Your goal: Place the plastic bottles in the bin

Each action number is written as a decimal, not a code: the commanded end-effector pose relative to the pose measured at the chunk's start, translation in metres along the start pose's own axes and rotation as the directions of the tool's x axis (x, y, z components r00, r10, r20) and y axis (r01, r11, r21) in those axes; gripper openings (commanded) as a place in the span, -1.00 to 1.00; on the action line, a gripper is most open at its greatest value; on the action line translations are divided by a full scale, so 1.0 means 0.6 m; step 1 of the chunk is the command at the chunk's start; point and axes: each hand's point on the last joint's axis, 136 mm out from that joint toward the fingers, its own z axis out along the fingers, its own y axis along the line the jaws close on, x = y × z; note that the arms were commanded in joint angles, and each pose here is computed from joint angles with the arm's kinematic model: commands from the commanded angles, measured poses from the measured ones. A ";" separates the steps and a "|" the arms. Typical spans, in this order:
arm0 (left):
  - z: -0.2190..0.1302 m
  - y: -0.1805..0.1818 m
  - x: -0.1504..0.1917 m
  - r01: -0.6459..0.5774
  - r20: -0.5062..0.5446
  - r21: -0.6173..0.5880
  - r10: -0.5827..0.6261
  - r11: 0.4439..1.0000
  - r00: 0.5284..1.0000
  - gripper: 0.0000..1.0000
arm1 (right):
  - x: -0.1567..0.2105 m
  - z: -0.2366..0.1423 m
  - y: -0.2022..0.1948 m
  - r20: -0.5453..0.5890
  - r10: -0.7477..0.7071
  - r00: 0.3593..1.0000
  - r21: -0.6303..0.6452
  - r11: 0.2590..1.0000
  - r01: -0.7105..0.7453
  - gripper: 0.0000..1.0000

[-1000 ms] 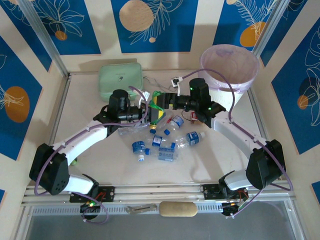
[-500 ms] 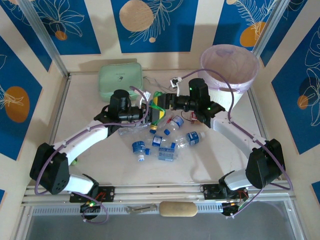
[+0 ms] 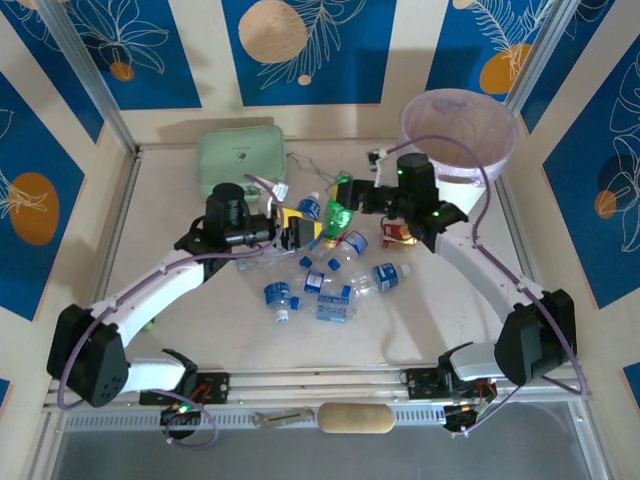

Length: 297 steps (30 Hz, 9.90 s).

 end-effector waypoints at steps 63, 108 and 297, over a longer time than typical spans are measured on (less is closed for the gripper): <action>-0.059 0.188 0.110 0.270 0.086 -0.477 -0.261 0.837 0.962 0.99 | -0.386 -0.235 -0.206 0.479 -0.330 0.813 0.575 0.818 -0.007 0.98; -0.053 0.196 0.348 -0.078 -0.270 -0.841 -0.291 0.536 0.918 0.72 | -0.005 -0.027 -0.007 0.162 -0.012 0.987 0.115 0.993 -0.007 0.98; -0.138 0.247 0.116 0.412 0.269 -0.570 -0.312 0.711 0.911 0.99 | 0.445 -0.028 0.026 -0.816 -0.412 0.406 -0.108 0.797 0.594 0.98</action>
